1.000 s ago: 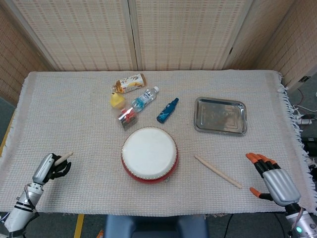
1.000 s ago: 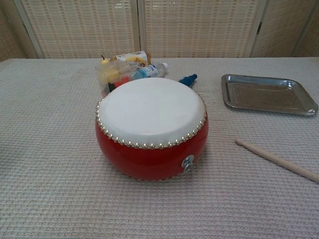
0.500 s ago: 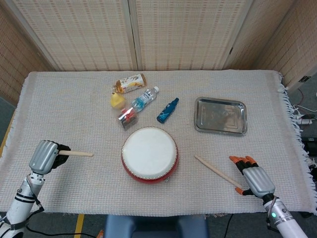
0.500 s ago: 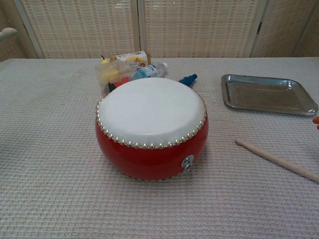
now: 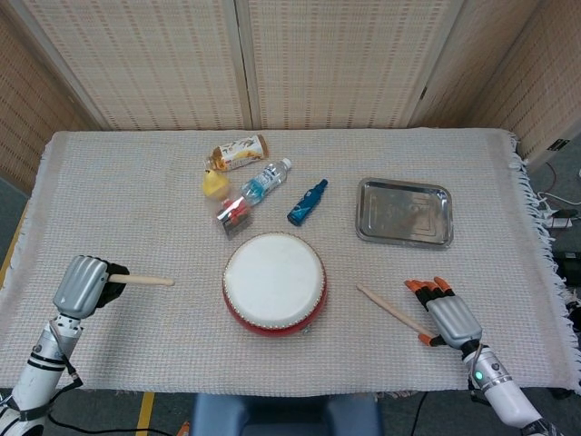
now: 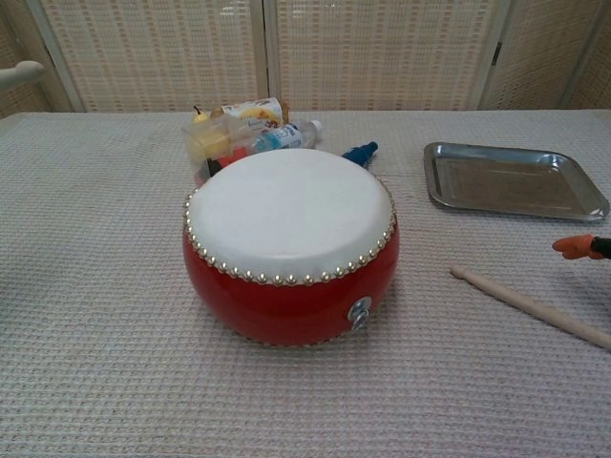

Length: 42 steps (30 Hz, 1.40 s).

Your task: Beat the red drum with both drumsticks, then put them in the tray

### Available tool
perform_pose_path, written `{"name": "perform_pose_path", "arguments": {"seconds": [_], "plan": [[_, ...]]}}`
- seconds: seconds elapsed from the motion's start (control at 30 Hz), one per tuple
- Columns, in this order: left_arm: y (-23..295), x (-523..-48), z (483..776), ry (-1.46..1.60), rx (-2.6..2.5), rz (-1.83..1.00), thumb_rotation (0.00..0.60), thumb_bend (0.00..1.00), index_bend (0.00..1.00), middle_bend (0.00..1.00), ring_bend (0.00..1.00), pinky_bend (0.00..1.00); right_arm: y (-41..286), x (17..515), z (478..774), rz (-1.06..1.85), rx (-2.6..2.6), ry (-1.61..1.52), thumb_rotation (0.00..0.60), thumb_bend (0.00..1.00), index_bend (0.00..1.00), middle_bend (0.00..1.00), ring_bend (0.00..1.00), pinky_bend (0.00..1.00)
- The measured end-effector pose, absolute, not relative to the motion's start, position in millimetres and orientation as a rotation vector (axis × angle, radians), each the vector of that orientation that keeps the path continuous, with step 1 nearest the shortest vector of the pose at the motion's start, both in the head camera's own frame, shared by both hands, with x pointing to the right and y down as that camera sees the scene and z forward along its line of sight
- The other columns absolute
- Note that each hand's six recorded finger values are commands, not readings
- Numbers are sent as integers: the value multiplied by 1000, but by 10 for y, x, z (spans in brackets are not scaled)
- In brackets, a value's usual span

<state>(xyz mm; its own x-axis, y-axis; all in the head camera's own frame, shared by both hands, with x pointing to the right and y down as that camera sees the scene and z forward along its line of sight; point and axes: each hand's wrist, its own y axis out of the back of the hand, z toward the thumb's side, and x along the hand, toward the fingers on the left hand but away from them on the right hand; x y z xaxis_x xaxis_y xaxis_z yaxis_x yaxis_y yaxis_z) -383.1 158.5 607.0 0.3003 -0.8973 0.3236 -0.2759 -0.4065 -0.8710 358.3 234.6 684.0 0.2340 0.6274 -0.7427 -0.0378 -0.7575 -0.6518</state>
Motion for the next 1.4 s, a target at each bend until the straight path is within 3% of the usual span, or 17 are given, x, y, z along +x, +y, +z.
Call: {"name": "perform_pose_path", "arguments": {"seconds": [0.6,0.83,1.03,1.4], "plan": [[1595,-3866,6124,1040,-1853,-1128,600,876,1000,1000,1000,1000,2164,3874,6948,1655,-1798,-474,600,216,42,78,0,51],[1600,-3904,6130,1044,-1847,-1141,600,874,1000,1000,1000,1000,1984,4000,6953,1701,-1731,-462,600,269,151,78,0,51],[1593,-3944,6110,1055,-1841,-1146,600,875,1000,1000,1000,1000,1912,3736,6868,1639,-1886,-583,600,339,296,78,0,54],[1612,-3957,6119,1054,-1849,-1152,600,874,1000,1000,1000,1000,1810,3103,7096,1539,-2004,-537,600,347,381,78,0,54]]}}
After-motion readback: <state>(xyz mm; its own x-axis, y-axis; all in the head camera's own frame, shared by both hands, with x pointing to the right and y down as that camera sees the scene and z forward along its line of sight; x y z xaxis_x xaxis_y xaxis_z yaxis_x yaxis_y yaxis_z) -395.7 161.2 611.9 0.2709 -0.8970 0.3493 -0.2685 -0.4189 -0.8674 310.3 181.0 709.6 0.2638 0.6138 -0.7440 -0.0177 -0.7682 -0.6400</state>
